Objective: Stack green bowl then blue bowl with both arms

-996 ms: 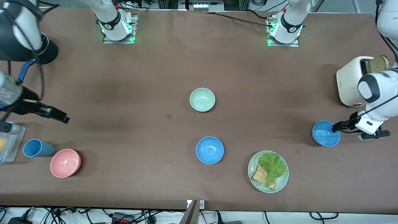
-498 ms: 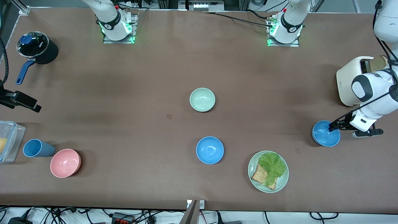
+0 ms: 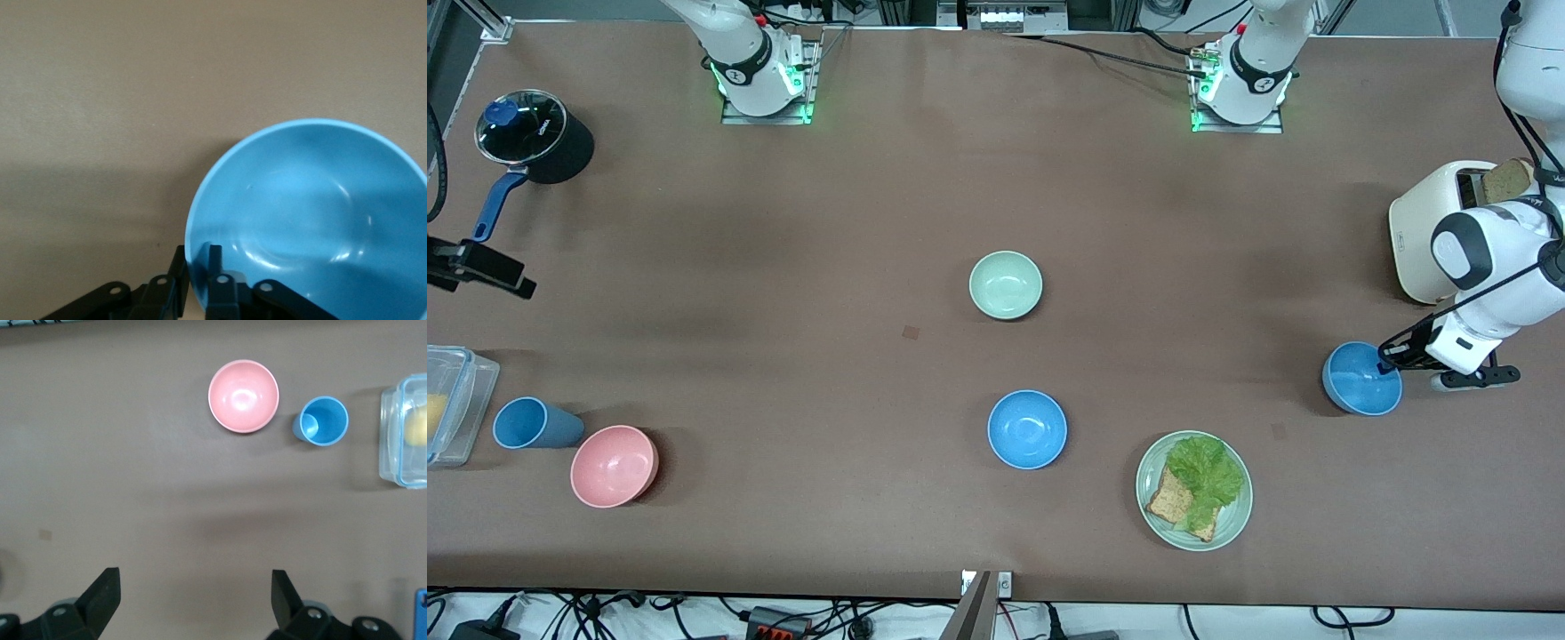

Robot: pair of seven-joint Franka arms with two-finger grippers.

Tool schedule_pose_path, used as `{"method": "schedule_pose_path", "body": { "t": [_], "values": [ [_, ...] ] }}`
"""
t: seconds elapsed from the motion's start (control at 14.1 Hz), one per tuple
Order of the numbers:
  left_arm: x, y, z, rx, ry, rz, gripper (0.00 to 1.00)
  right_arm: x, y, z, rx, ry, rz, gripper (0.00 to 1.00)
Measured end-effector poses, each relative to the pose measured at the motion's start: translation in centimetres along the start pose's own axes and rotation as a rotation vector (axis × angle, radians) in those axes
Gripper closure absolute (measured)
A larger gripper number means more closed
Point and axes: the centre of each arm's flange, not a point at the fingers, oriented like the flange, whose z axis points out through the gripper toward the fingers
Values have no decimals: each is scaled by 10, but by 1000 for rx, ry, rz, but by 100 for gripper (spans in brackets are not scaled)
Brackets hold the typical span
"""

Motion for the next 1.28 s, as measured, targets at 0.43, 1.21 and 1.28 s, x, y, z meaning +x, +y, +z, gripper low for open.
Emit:
{"method": "schedule_pose_path", "body": {
  "t": [0.43, 1.21, 1.28],
  "values": [
    [-2, 80, -27, -49, -167, 149, 95, -38, 5, 13, -4, -1, -5, 0],
    [-66, 359, -183, -94, -291, 155, 95, -63, -2, 22, 4, 9, -23, 0],
    [-76, 381, -187, -122, -307, 100, 95, -63, -2, 20, 4, 13, -25, 0]
  ]
}}
